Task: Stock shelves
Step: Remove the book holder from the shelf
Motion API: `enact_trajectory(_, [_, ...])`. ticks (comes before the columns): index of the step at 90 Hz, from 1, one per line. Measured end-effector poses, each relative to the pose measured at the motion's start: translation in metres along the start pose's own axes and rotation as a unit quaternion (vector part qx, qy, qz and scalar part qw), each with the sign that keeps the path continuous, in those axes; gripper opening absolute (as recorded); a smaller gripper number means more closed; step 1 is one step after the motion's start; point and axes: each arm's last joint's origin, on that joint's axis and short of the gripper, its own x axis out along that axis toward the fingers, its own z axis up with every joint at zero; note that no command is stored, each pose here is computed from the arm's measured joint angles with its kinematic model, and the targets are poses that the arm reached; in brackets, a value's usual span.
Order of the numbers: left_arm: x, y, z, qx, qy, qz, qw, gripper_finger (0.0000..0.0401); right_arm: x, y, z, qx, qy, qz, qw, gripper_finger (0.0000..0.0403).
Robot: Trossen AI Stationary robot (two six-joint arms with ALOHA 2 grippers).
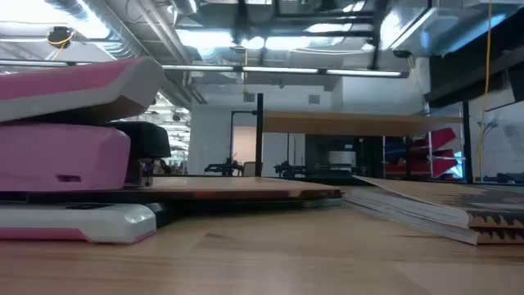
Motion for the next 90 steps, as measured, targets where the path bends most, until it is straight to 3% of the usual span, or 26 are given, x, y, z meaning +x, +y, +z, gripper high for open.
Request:
enact_trajectory(27, [-0.06, 0.062, 0.014, 0.078, 0.074, 0.148, 0.983, 0.0046, 0.0, 0.0, 0.0, 0.001, -0.002, -0.001, 1.0, 0.017])
enact_trajectory(33, [-0.07, 0.078, 0.013, 0.072, 0.071, 0.15, 0.984, 0.0046, 0.0, 0.0, 0.0, 0.001, -0.002, -0.001, 1.0, 0.017])
enact_trajectory(49, [-0.086, 0.113, 0.004, -0.014, 0.063, 0.133, 0.989, 0.0045, 0.0, 0.0, 0.001, 0.002, -0.003, -0.003, 1.0, 0.017])
enact_trajectory(68, [-0.092, 0.134, -0.018, 0.008, 0.074, 0.141, 0.987, 0.0045, 0.0, 0.0, 0.001, 0.003, -0.004, -0.003, 1.0, 0.017])
enact_trajectory(90, [-0.082, 0.145, -0.023, 0.017, 0.066, 0.193, 0.979, 0.0045, 0.0, 0.0, 0.001, 0.003, -0.004, -0.003, 1.0, 0.017])
